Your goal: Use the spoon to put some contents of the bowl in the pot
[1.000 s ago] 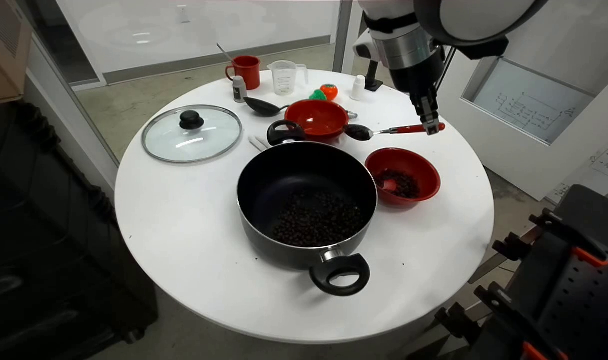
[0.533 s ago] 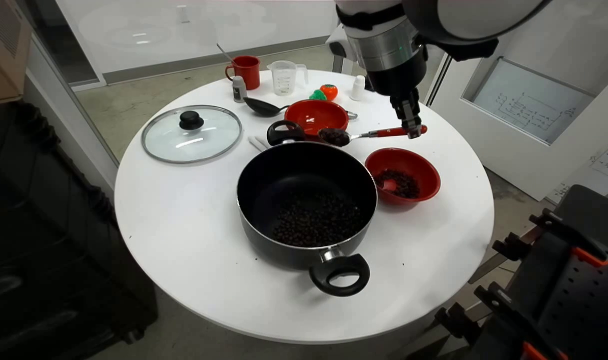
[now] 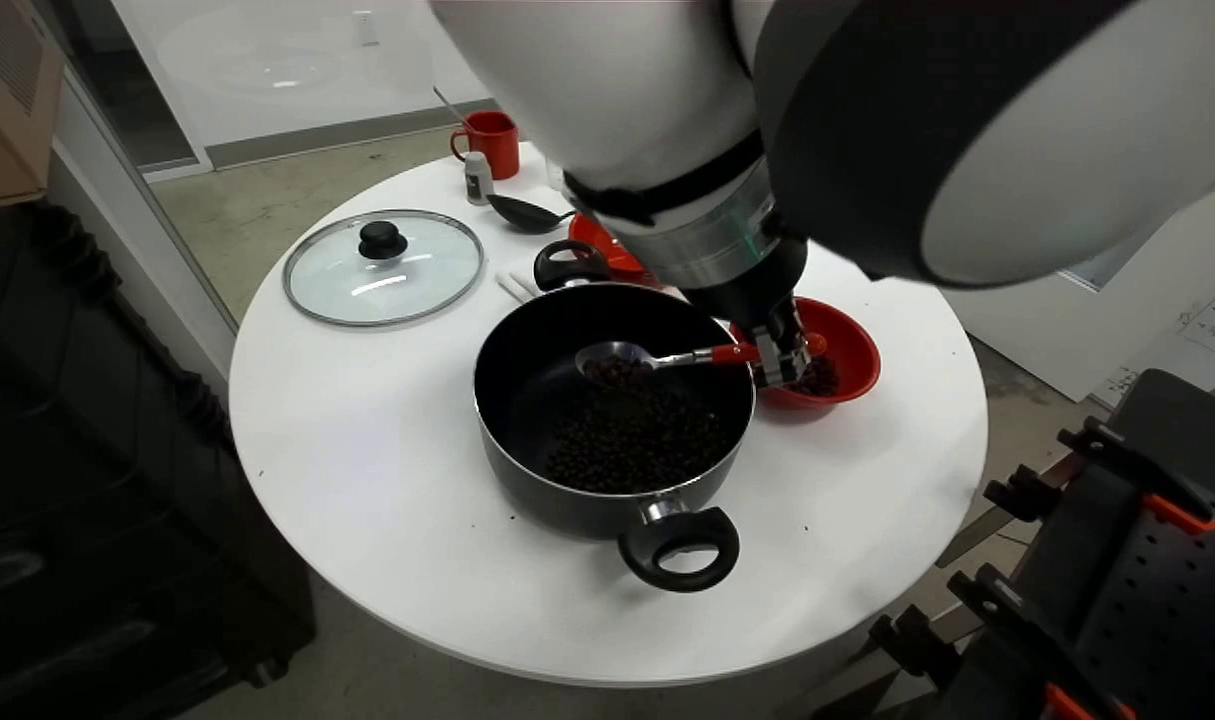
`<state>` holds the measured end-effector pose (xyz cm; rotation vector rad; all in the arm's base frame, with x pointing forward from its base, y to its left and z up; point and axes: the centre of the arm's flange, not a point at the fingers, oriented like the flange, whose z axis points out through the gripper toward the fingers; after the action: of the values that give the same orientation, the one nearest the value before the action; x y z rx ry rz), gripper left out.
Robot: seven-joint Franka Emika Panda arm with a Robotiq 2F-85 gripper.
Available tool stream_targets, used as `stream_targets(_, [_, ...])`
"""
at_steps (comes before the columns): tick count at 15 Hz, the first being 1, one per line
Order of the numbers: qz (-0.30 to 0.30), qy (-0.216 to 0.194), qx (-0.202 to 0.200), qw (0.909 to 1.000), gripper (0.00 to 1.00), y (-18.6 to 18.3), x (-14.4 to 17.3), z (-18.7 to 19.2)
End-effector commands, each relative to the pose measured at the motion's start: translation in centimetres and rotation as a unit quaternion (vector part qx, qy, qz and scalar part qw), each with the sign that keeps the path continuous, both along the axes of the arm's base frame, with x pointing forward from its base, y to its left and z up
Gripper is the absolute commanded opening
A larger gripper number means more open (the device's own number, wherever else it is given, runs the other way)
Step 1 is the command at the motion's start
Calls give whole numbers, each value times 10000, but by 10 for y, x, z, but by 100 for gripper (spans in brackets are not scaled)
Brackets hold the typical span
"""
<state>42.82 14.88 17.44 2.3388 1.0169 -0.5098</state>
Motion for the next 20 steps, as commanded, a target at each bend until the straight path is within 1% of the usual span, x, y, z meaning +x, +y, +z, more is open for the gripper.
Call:
stream_targets(1, [-286,-525,-584,9965,5,30,-9,-14])
stream_targets(4, [-591,-918,-981,9892,5,36,-13,-23])
stream_targets(6, [-831,-1120,-1184,9831,5,33,-15,-27])
stream_targets(9, [-1132,-1552,-1580,9686,5,28,-16,-33])
stream_targets(10, [-1198,-1618,-1646,9656,5,27,-16,-34])
stream_targets(11, [-1243,-1634,-1651,9647,5,26,-17,-34])
stream_targets(14, [-1270,-1493,-1479,9694,5,23,-22,-27])
stream_targets(16, [-1276,-1444,-1280,9729,5,18,-24,-20])
stream_targets(18, [-1332,-1322,-893,9782,5,4,-20,-13])
stream_targets(20, [-1459,-1218,-417,9809,5,-17,-13,-6])
